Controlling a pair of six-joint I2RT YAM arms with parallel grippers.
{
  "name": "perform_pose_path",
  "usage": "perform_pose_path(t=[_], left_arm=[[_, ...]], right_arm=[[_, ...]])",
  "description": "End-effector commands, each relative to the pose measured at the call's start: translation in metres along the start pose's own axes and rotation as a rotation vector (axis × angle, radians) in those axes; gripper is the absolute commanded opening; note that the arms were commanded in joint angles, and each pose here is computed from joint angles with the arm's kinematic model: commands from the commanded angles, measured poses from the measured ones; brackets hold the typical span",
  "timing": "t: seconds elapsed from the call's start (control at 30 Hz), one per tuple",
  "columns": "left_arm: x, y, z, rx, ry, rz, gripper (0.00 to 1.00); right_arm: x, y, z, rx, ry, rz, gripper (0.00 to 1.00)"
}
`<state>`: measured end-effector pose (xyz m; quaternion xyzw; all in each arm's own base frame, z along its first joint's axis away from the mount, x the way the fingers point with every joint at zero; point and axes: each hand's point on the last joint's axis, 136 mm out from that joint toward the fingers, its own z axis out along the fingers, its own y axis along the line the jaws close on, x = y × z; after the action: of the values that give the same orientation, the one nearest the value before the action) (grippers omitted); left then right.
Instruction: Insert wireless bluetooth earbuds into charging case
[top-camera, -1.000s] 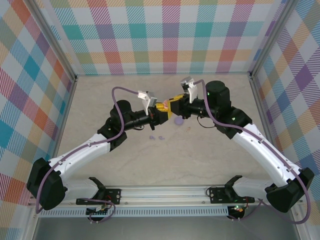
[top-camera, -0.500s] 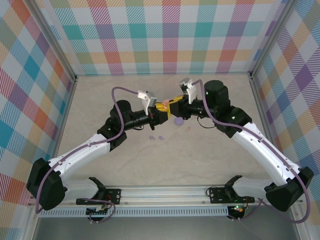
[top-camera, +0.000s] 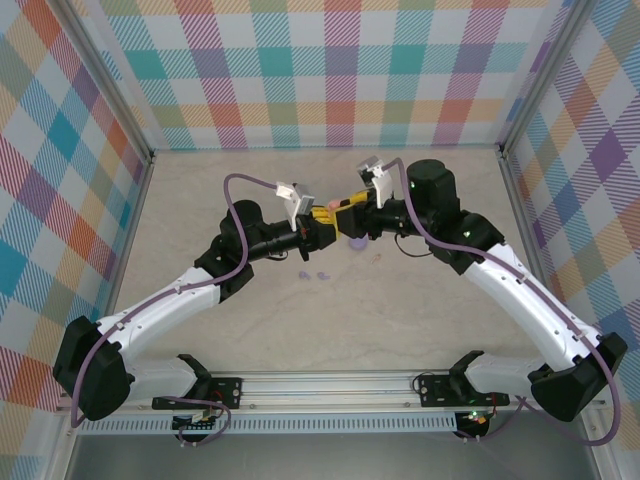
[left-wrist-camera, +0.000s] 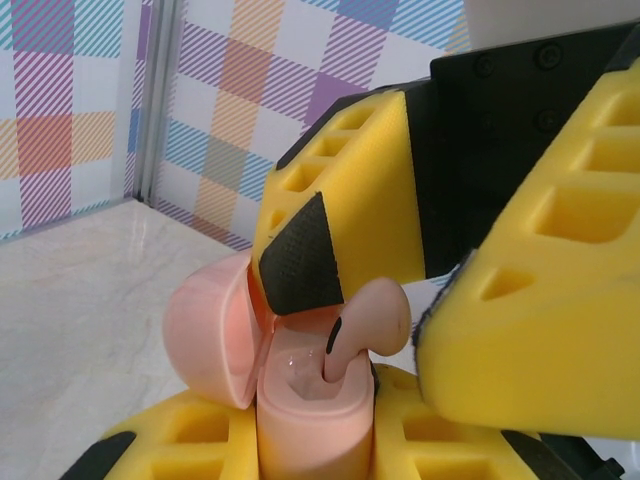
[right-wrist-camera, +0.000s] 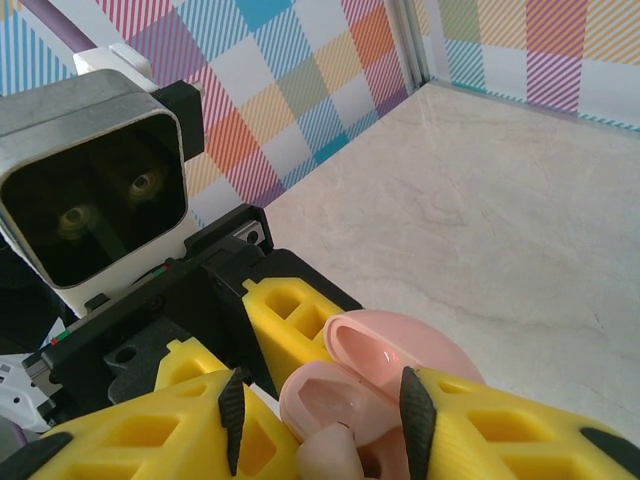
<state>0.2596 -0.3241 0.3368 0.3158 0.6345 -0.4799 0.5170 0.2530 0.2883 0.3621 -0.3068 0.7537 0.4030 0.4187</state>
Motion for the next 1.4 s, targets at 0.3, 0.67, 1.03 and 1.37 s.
perform_pose_path(t=[0.3,0.67,1.03,1.37], left_arm=[[-0.012,-0.009,-0.005,-0.001,-0.021,0.062,0.02],[-0.014,-0.009,-0.011,-0.026,-0.025,0.081,0.02],[-0.015,-0.009,-0.012,-0.028,-0.029,0.084,0.02],[-0.013,-0.011,-0.009,-0.009,-0.019,0.078,0.02]], right_arm=[[-0.020,-0.002,-0.020,0.089,-0.066,-0.016,0.52],[-0.003,-0.028,-0.026,0.238,-0.023,0.040,0.35],[0.001,-0.015,-0.020,0.147,0.007,0.021,0.28],[0.000,-0.001,-0.011,0.055,0.030,0.022,0.28]])
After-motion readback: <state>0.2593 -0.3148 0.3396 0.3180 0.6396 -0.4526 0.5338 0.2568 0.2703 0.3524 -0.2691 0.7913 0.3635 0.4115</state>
